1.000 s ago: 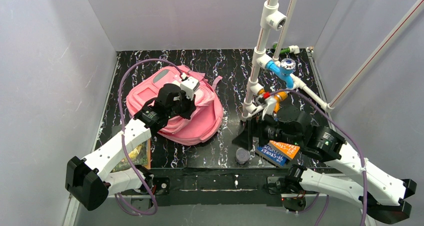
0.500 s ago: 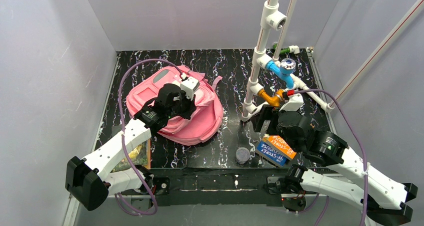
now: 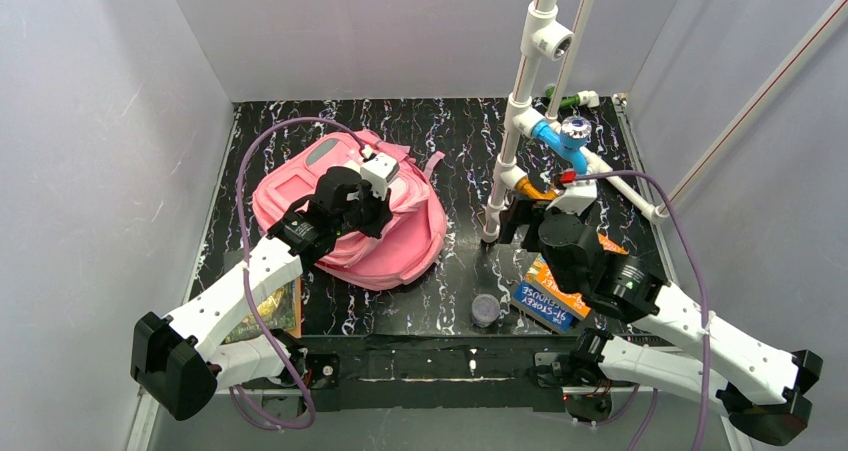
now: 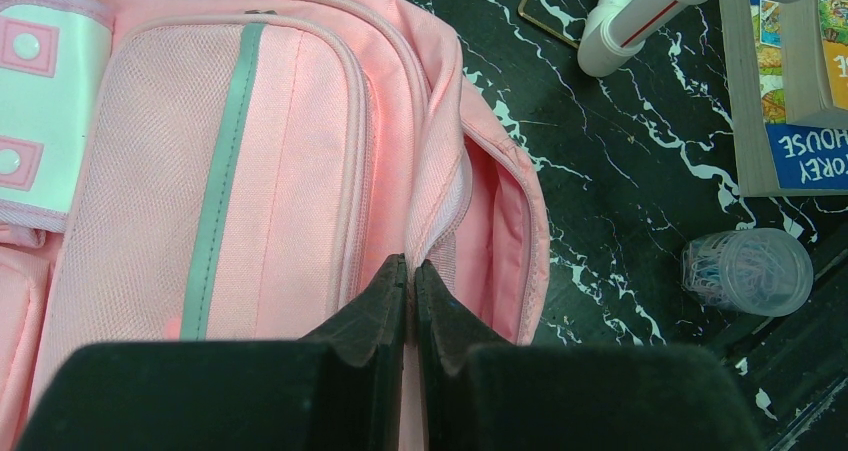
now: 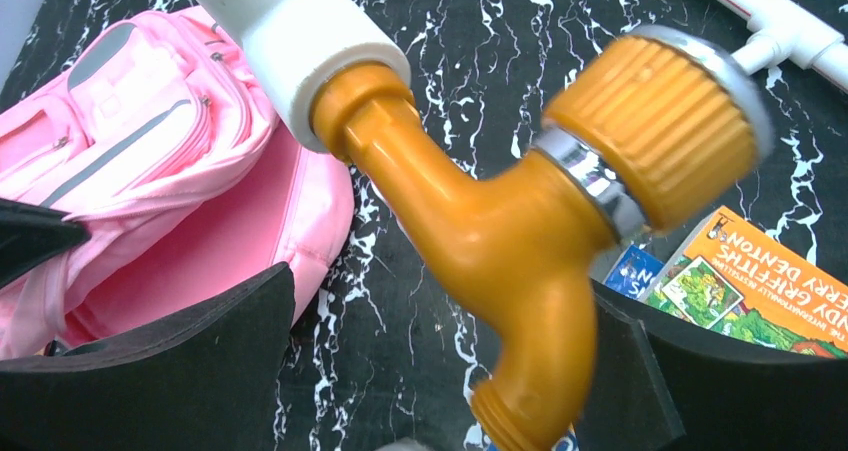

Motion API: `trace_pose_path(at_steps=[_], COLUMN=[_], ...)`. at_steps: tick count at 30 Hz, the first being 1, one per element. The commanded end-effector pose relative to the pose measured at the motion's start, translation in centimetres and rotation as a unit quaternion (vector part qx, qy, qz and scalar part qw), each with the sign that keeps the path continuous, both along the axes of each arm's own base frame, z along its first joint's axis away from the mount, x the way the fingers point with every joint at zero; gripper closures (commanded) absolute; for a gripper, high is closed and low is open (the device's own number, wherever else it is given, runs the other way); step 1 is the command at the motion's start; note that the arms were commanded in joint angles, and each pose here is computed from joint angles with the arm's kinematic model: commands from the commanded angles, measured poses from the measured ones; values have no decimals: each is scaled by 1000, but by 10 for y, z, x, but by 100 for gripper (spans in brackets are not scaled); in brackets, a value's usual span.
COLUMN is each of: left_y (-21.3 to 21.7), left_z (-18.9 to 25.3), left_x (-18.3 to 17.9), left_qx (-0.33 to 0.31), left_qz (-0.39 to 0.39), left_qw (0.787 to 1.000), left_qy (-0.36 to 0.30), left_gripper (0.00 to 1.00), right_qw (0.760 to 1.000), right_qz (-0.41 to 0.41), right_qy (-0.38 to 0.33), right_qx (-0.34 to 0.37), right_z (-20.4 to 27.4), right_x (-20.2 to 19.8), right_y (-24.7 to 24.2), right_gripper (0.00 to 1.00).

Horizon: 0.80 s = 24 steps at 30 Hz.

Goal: Pack the student bag
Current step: Move the distractor to the center of the board.

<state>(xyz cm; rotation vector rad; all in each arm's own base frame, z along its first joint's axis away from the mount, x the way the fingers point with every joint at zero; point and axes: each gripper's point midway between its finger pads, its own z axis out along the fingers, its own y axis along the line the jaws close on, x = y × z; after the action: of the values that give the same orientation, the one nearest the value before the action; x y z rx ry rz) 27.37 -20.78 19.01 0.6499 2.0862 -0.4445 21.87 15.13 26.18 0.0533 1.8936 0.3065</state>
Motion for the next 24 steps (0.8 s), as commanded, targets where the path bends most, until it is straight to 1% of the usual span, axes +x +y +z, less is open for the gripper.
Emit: trace_pose_path(at_steps=[1,6,10,18,24], left_y=[3,3,3,3,3], left_z=[9,8,10,11,12], left_x=[3,2,2,1,1], left_qx=[-6,-7,-9,-10,-10], left_qz=[6,6,4,4,3], left_qw=[1000,1000,1000,1000,1000], left_qy=[-14,-13,-14,-17,-17], left_gripper=[100,100,100,100,100], right_qw=[999,998,998,998,997], right_qz=[-34,-42,-50,-55,-53], right_qy=[-30,-31,-28,7,15], right_qx=[11,22,17,43,49], right_z=[13,12,6,-19,-26], right_x=[19,32,45,72,84], right_y=[4,9,11,7,8], right_gripper=[0,0,0,0,0])
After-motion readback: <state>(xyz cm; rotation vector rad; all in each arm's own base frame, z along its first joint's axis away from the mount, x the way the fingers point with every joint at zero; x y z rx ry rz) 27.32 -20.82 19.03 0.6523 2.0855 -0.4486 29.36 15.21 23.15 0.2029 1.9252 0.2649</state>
